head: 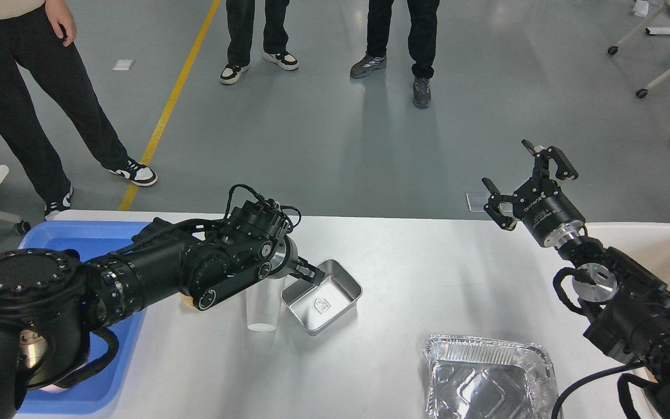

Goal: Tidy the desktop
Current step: 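Reach the left gripper to the steel tray rim and grasp it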

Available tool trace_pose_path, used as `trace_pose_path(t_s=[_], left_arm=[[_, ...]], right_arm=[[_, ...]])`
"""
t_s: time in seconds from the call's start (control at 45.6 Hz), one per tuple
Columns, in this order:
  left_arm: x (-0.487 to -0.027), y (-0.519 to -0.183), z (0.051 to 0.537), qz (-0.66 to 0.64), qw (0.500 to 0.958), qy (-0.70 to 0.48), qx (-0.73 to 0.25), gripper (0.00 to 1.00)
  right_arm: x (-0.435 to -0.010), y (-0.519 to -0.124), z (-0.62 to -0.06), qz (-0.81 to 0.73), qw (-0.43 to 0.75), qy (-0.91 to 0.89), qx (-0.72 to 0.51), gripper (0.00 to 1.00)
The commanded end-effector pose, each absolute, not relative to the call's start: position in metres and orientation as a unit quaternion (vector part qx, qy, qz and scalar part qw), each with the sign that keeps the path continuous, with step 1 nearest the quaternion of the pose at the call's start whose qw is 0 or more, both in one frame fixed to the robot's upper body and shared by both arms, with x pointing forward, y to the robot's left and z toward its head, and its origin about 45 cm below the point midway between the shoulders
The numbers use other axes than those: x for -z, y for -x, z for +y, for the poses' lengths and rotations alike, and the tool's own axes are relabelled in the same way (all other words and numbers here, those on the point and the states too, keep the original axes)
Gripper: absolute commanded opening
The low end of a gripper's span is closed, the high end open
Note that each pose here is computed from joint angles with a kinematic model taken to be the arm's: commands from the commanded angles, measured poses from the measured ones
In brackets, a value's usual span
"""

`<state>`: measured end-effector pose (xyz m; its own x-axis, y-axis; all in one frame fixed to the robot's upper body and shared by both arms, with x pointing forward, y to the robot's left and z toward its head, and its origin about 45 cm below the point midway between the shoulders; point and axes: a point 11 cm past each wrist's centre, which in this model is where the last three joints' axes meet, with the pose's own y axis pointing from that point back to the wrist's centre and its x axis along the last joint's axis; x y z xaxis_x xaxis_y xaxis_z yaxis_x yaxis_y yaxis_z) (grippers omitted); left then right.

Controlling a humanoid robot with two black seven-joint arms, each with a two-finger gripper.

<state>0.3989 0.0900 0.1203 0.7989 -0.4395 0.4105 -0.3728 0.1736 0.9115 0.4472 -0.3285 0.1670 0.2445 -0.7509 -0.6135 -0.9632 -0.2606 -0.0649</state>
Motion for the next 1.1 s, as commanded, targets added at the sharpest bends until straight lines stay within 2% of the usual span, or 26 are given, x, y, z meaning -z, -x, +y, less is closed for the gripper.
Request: trace_pose_path(t_s=[0.0, 0.307, 0.746, 0.855, 0.921, 1.075], left_arm=[[-0.115, -0.397, 0.086, -0.319, 0.694, -0.645, 0.026, 0.81], [-0.103, -0.392, 0.075, -0.328, 0.687, -0.648, 0.026, 0.77], [-0.080, -0.380, 0.079, -0.321, 0.681, -0.657, 0.027, 0.66], [-0.077, -0.379, 0.078, -0.321, 0.682, -0.657, 0.021, 0.58], [-0.076, -0.378, 0.078, -0.321, 0.681, -0.658, 0.020, 0.43], [-0.073, -0.376, 0.080, -0.317, 0.681, -0.659, 0.020, 0.18]], right_arm=[[-0.166, -0.446, -0.329, 0.567, 0.222, 0.756, -0.240, 1.00], [-0.165, -0.445, -0.327, 0.565, 0.222, 0.757, -0.242, 1.00], [-0.162, -0.444, -0.328, 0.566, 0.221, 0.756, -0.243, 1.00], [-0.162, -0.444, -0.328, 0.566, 0.221, 0.756, -0.243, 1.00], [-0.162, -0.444, -0.328, 0.566, 0.221, 0.756, -0.243, 1.00], [-0.162, -0.444, -0.328, 0.566, 0.221, 0.756, -0.243, 1.00]])
